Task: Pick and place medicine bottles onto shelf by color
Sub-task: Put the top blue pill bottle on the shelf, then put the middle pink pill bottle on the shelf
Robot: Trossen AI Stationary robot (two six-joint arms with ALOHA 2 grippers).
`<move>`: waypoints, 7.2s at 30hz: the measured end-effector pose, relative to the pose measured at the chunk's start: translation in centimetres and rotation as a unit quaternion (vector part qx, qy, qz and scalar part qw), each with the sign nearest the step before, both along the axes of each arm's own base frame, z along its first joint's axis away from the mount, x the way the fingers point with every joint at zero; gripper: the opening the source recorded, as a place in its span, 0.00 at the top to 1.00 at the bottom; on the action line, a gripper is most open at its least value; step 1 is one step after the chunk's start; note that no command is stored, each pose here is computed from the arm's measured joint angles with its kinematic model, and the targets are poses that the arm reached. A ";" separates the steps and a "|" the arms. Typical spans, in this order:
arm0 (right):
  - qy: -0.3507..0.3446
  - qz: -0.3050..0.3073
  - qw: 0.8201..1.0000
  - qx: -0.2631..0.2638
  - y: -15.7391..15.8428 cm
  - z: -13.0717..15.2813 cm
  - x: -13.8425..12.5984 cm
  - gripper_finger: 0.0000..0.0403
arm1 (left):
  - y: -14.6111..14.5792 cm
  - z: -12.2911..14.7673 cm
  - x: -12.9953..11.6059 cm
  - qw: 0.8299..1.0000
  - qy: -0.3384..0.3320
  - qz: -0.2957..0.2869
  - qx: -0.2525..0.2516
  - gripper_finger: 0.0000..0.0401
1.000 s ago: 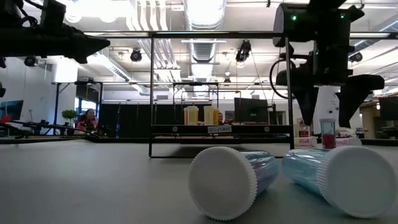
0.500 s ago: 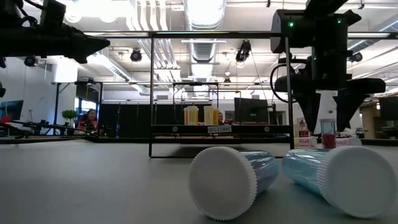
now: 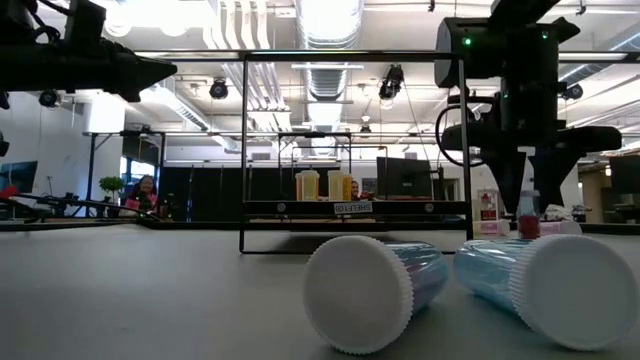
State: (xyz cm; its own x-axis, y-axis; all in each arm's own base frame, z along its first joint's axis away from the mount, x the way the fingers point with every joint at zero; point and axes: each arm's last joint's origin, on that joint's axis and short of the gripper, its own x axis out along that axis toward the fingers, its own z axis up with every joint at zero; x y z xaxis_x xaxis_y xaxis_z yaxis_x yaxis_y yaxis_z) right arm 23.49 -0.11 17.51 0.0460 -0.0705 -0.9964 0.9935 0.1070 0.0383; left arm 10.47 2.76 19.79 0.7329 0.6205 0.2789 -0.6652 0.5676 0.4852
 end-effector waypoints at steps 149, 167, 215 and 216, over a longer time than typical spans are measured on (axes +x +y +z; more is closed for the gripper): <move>-0.021 0.119 0.986 -0.113 -3.9 11.3 19.5 0.57 | 0.0 0.0 0.0 1.000 -0.001 0.000 0.000 0.82; 0.038 -0.035 0.993 -0.108 -0.9 11.4 9.7 0.69 | 0.0 0.0 0.0 1.000 0.000 0.000 0.000 0.82; 0.018 -0.115 0.993 -0.003 2.0 4.3 -2.9 0.15 | 0.0 0.0 0.0 1.000 -0.001 0.000 0.000 0.82; 0.018 -0.113 0.993 -0.003 2.0 4.2 -2.9 0.15 | 0.0 0.0 0.0 1.000 -0.001 0.000 0.000 0.82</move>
